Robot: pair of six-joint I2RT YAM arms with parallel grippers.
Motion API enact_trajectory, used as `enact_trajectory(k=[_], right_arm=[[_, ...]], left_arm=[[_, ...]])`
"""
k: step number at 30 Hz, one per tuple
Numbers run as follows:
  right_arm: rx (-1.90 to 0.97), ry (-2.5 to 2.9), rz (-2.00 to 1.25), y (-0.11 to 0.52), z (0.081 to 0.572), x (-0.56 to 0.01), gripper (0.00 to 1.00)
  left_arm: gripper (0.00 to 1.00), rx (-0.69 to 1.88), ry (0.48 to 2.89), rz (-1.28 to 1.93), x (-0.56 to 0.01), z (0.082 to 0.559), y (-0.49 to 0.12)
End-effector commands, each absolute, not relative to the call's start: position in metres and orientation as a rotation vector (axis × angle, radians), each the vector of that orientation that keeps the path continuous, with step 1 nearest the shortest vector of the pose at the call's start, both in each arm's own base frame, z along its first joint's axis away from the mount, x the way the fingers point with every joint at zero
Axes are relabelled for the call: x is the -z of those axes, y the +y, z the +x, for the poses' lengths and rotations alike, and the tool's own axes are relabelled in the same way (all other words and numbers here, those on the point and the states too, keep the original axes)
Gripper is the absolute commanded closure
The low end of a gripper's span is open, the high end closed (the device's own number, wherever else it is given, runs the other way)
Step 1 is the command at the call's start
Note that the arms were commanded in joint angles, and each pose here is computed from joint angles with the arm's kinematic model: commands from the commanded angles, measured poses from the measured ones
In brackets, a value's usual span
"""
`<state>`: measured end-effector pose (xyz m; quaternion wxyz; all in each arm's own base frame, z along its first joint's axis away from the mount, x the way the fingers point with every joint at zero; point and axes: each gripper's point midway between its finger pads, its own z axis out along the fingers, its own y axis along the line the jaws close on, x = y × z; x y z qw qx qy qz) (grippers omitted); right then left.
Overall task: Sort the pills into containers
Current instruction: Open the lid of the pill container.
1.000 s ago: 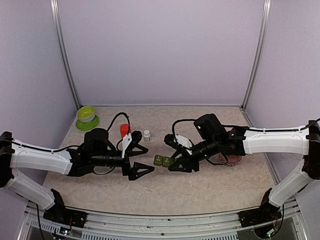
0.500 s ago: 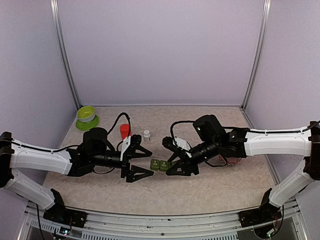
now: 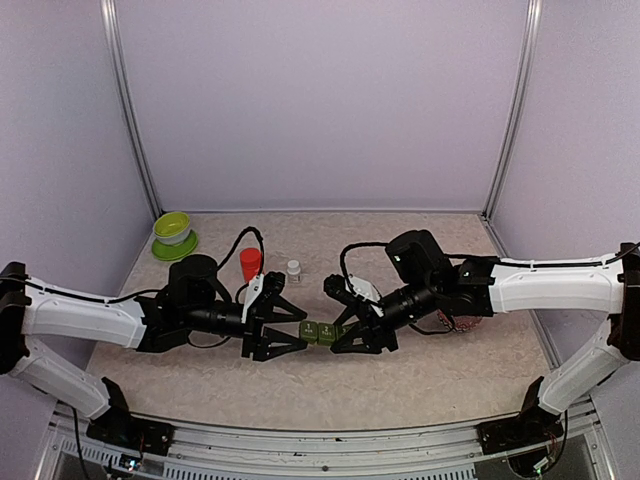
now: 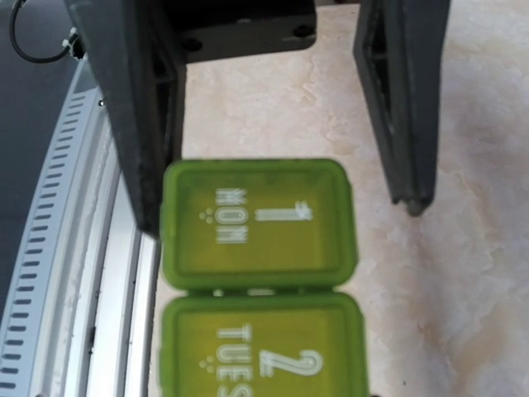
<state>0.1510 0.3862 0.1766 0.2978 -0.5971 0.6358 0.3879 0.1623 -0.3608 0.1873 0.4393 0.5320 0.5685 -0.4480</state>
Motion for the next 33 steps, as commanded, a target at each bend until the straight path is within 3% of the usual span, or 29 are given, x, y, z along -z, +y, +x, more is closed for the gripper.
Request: enact_trajectory(k=[1, 9, 13, 18, 20, 22, 33], right_arm=[[-1.057, 1.621, -1.585, 0.3893, 0.1444, -0.1921, 0.70], [-1.055, 1.619, -1.579, 0.3904, 0.1455, -0.1921, 0.69], [-1.056, 1.618, -1.580, 0.3902, 0.1452, -0.1922, 0.69], [-1.049, 1.619, -1.580, 0.3901, 0.1458, -0.1919, 0.69], [-1.050, 1.621, -1.581, 0.3899, 0.1459, -0.1909, 0.69], [-1.053, 1.618, -1.583, 0.3900, 0.1449, -0.1912, 0.69], [-1.069, 1.605, -1.578, 0.3900, 0.1434, -0.1955, 0.69]], left_arm=[[0.41, 1.125, 1.376, 1.335, -0.1941, 0.1597, -0.3660], [0.60, 1.131, 1.373, 1.344, -0.1917, 0.1568, -0.3676], [0.63, 1.125, 1.375, 1.342, -0.1913, 0.1575, -0.3677], [0.64, 1.135, 1.353, 1.337, -0.1964, 0.1552, -0.3697], [0.53, 1.139, 1.344, 1.339, -0.1975, 0.1530, -0.3708], [0.49, 1.141, 1.341, 1.341, -0.1970, 0.1522, -0.3716], [0.55, 1.144, 1.332, 1.348, -0.1965, 0.1497, -0.3723]])
